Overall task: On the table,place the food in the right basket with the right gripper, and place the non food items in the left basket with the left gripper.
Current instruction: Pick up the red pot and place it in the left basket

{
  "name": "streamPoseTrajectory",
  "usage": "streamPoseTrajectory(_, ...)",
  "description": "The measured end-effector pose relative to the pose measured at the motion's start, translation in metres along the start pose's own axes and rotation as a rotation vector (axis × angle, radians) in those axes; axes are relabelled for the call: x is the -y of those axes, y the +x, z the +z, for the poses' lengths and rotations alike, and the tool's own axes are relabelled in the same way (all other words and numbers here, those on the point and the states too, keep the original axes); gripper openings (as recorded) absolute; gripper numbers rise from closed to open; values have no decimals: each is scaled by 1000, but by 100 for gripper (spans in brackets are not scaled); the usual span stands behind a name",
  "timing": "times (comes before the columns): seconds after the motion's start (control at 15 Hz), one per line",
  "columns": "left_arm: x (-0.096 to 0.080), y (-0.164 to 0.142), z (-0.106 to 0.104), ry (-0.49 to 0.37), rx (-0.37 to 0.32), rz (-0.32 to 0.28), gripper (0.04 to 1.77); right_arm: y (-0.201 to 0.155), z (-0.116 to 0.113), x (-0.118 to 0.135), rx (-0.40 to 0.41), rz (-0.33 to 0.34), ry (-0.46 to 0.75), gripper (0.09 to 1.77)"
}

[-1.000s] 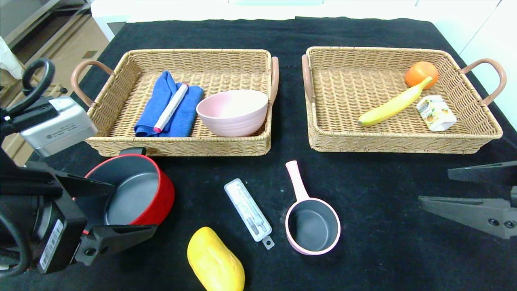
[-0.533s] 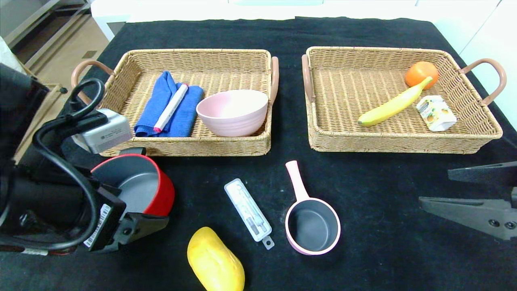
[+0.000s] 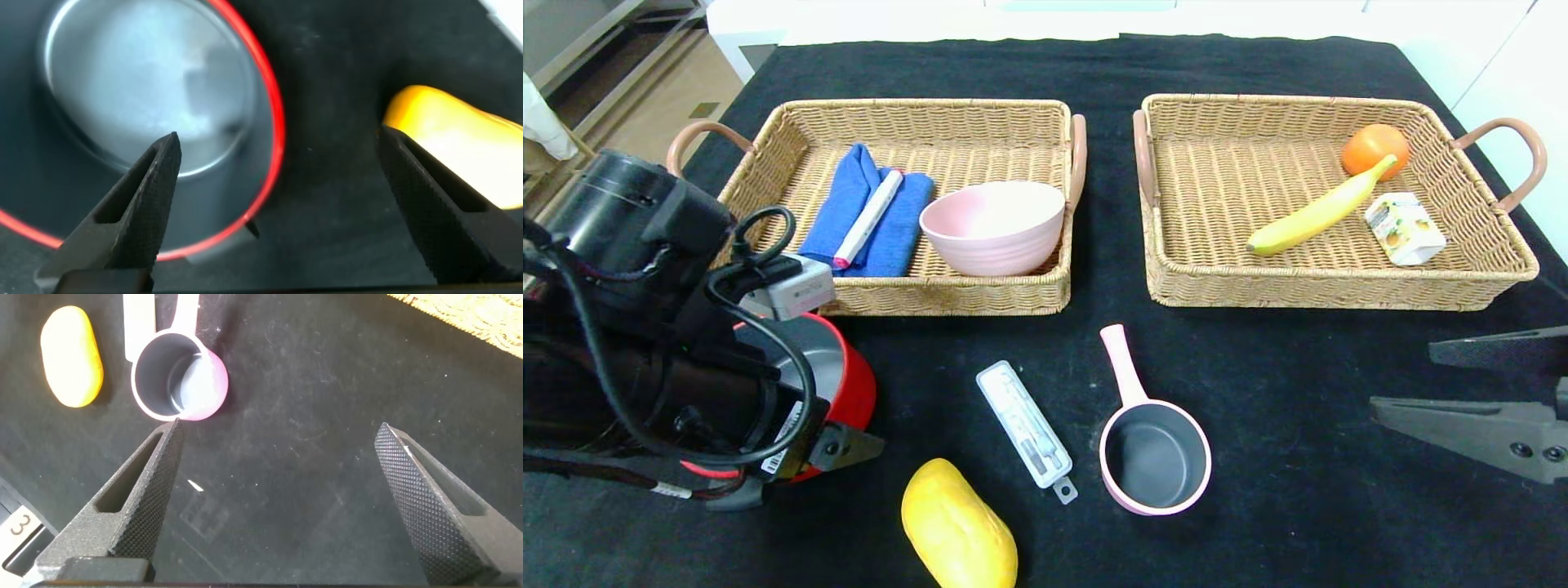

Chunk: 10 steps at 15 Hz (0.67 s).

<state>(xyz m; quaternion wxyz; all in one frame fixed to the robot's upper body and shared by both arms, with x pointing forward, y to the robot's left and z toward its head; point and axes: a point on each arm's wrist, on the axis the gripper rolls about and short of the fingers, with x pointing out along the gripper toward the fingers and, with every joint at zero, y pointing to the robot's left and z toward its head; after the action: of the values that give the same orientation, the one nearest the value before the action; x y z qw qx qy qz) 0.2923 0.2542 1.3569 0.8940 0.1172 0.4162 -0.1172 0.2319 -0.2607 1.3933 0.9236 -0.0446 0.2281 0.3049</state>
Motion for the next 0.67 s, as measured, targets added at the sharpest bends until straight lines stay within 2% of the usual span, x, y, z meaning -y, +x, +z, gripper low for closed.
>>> streamPoseTrajectory(0.2,-2,15,3,-12,-38,9,172,0,0,0,-1,-2,0,171)
streamPoseTrajectory(0.67,0,37,9,-22,-64,15,172,1,0,1,0,-6,1,171)
